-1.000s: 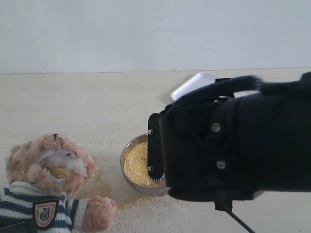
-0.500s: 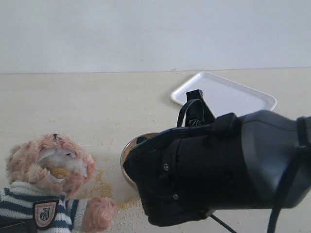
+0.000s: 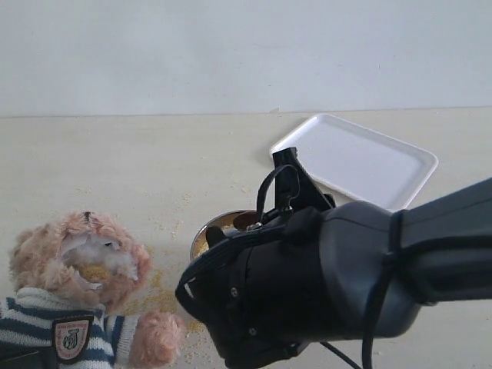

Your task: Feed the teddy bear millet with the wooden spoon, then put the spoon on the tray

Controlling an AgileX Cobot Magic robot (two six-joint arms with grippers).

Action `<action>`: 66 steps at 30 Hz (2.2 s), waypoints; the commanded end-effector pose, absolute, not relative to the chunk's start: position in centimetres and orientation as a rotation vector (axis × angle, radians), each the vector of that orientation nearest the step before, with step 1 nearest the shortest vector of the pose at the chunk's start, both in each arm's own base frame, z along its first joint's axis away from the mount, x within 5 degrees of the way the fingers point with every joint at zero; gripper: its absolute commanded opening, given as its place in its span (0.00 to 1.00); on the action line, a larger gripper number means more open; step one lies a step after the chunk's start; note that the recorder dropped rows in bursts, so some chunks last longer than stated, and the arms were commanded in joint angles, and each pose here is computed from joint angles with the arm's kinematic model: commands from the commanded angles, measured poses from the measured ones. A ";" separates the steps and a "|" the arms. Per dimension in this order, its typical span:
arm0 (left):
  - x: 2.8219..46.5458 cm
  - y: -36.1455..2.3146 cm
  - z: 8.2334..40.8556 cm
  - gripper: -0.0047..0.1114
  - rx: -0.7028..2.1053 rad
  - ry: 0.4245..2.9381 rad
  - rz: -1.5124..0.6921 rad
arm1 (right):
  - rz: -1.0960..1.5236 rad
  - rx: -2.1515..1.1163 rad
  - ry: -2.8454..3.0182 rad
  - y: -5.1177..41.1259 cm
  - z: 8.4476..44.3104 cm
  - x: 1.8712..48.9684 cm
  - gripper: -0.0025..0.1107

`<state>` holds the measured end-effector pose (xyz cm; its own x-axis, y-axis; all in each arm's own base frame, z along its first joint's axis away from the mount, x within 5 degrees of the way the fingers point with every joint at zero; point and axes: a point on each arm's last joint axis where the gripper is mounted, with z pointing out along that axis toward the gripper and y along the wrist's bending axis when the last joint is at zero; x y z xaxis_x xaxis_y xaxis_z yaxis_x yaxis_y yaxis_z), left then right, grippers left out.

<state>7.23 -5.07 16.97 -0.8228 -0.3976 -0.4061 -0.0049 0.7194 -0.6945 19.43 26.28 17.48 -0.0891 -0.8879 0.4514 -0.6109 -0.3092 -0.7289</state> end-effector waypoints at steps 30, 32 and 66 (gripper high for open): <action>7.2 -5.1 17.1 0.08 -0.315 2.361 -0.980 | -1.320 -1.927 1.709 26.5 16.7 18.5 0.05; 7.2 -5.1 17.1 0.08 -0.315 2.361 -0.980 | -1.311 -1.931 1.729 26.5 16.6 18.4 0.05; 7.2 -5.1 17.1 0.08 -0.315 2.361 -0.980 | -1.007 -2.002 2.003 28.7 17.9 17.4 0.05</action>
<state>7.23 -5.07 16.97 -0.8228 -0.3976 -0.4061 -0.0049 0.7194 -0.6945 17.52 28.46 17.71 -0.1071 -0.9248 0.3651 -0.8234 -0.1233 -0.5538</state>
